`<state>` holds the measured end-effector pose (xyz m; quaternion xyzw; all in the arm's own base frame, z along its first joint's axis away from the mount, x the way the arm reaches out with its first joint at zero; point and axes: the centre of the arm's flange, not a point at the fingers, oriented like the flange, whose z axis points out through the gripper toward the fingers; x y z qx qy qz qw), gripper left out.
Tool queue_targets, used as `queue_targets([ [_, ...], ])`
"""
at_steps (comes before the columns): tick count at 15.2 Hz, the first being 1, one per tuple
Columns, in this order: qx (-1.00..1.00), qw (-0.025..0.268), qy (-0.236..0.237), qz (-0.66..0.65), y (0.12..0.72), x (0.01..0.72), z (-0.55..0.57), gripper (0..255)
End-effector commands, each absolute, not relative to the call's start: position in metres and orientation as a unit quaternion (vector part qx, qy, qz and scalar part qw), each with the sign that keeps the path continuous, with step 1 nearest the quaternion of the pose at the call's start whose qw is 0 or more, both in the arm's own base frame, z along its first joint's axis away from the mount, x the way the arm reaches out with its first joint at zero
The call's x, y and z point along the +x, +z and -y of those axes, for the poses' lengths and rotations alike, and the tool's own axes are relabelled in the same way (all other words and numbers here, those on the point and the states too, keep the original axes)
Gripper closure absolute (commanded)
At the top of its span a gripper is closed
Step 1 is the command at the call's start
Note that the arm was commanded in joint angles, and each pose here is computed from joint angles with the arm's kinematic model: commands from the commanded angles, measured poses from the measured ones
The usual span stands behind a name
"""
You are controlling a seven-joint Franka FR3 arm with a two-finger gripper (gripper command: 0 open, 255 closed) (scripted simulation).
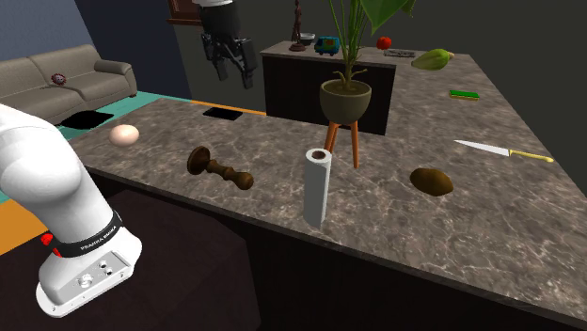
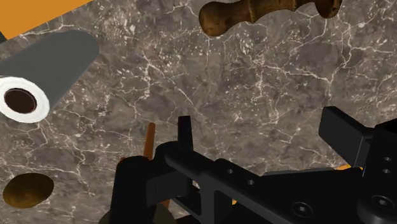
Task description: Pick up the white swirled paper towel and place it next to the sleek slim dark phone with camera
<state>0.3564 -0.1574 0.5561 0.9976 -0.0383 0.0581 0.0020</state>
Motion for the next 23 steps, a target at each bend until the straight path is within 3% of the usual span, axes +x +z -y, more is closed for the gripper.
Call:
queue_targets([
  [1, 0.998, 0.005, 0.055, 0.041, 0.544, 0.363, 0.178, 0],
  [18, 0.997, 0.029, 0.027, 0.064, 0.448, 0.396, 0.372, 0],
  [23, 0.997, 0.030, 0.026, 0.065, 0.423, 0.398, 0.382, 0],
])
